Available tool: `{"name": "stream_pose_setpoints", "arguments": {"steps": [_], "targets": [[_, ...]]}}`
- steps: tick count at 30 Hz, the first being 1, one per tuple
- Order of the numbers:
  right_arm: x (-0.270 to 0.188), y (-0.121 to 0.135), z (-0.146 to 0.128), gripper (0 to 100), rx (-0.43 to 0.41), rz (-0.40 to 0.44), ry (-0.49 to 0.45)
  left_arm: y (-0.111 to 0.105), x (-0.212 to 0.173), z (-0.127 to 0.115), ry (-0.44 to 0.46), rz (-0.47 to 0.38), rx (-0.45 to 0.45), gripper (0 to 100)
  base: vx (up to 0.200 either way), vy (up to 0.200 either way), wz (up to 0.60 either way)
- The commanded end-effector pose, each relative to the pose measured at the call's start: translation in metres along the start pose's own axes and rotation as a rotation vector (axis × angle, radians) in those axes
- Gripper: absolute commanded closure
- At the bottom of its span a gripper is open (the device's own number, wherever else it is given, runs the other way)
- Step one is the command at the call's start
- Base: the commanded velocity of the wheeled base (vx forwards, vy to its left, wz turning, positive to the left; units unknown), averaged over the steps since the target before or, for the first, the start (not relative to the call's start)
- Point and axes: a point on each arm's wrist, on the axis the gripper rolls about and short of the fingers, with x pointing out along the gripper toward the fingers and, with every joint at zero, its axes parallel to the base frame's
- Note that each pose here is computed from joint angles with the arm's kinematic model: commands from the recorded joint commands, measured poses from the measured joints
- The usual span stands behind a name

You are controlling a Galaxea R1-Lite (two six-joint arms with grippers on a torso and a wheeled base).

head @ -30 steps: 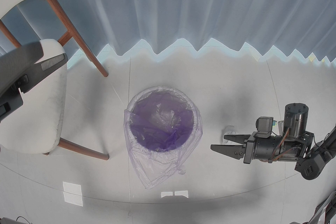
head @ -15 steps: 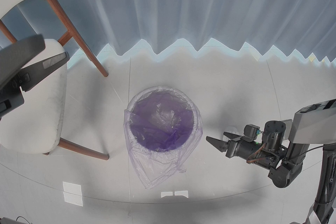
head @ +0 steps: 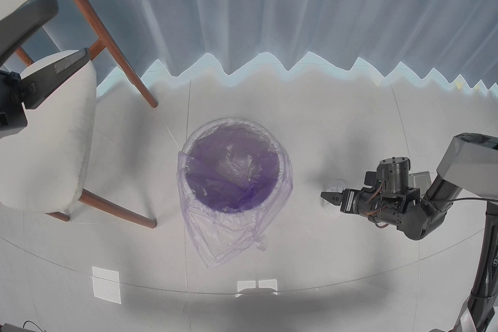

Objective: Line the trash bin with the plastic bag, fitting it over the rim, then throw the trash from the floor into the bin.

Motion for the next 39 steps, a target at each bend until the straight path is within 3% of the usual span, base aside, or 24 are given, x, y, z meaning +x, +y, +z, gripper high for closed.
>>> {"name": "stream_pose_setpoints", "arguments": {"steps": [1, 6, 17, 24, 30, 39], "targets": [[0.009, 0.013, 0.051, 0, -0.057, -0.046, -0.045, 0.004, -0.007, 0.009, -0.021, 0.022, 0.023, 0, -0.200, -0.200, 0.00], [0.025, 0.009, 0.047, 0, -0.104, -0.047, -0.052, 0.003, -0.007, 0.012, -0.050, 0.009, 0.048, 0, -0.200, -0.200, 0.00], [0.076, -0.004, 0.029, 0, -0.122, -0.082, -0.019, -0.002, -0.012, 0.016, -0.112, -0.010, 0.102, 0, 0.000, 0.000, 0.00], [0.104, 0.011, 0.028, 0, -0.113, -0.038, -0.033, -0.004, -0.012, 0.019, -0.119, -0.020, 0.062, 0, 0.000, 0.000, 0.00], [0.111, 0.018, 0.020, 0, -0.094, -0.024, -0.020, -0.016, -0.022, 0.022, -0.142, -0.053, -0.013, 0, 0.000, 0.200, 0.00], [0.118, 0.010, 0.018, 0, -0.098, -0.055, -0.031, -0.016, -0.021, 0.022, -0.139, -0.056, -0.011, 0, 0.000, 0.133, 0.00]]}}
